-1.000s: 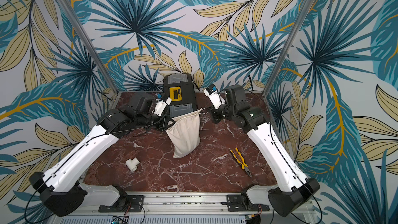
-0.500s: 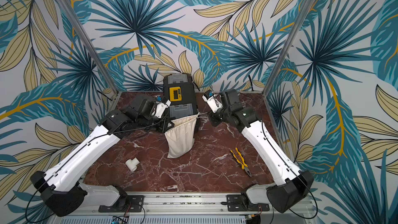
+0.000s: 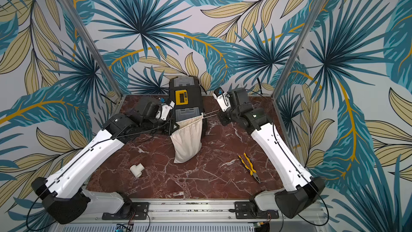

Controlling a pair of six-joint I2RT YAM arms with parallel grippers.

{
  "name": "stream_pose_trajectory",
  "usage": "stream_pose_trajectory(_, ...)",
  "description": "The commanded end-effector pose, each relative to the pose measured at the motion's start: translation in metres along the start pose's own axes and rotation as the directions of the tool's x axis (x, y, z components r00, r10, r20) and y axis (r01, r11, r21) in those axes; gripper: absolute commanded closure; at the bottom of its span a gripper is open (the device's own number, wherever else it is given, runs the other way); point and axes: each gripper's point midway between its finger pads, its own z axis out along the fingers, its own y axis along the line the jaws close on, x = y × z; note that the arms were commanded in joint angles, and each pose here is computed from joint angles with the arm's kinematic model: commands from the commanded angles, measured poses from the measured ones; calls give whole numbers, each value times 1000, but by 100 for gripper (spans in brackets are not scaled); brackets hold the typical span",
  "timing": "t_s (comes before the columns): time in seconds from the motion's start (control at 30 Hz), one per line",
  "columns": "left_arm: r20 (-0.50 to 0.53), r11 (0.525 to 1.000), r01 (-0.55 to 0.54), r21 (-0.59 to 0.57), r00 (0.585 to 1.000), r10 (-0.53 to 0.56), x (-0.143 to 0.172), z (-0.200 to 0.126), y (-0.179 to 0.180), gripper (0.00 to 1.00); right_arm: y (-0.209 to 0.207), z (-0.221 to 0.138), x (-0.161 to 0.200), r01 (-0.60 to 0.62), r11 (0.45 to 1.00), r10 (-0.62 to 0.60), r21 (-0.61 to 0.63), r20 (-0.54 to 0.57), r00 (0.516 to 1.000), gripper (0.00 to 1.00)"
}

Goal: Close the soil bag
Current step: Frap the soil bag at the center of the board.

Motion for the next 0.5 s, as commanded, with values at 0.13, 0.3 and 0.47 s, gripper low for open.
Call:
stream_pose_trajectory(0.13,-4,961,114,-253,993,-118,32,-50,61,100,-99,-34,12,-63,892,78,448,-15,997,100)
stream_pose_trajectory(0.3,-5,988,94,-123,995,-95,24,-34,38,99,-57,-48,-32,-48,978,0,205,227,974,100)
stream_pose_trajectory(0.47,-30,999,30,-23,999,-31,12,-22,17,74,-22,-48,-49,21,1000,-24,12,303,953,100)
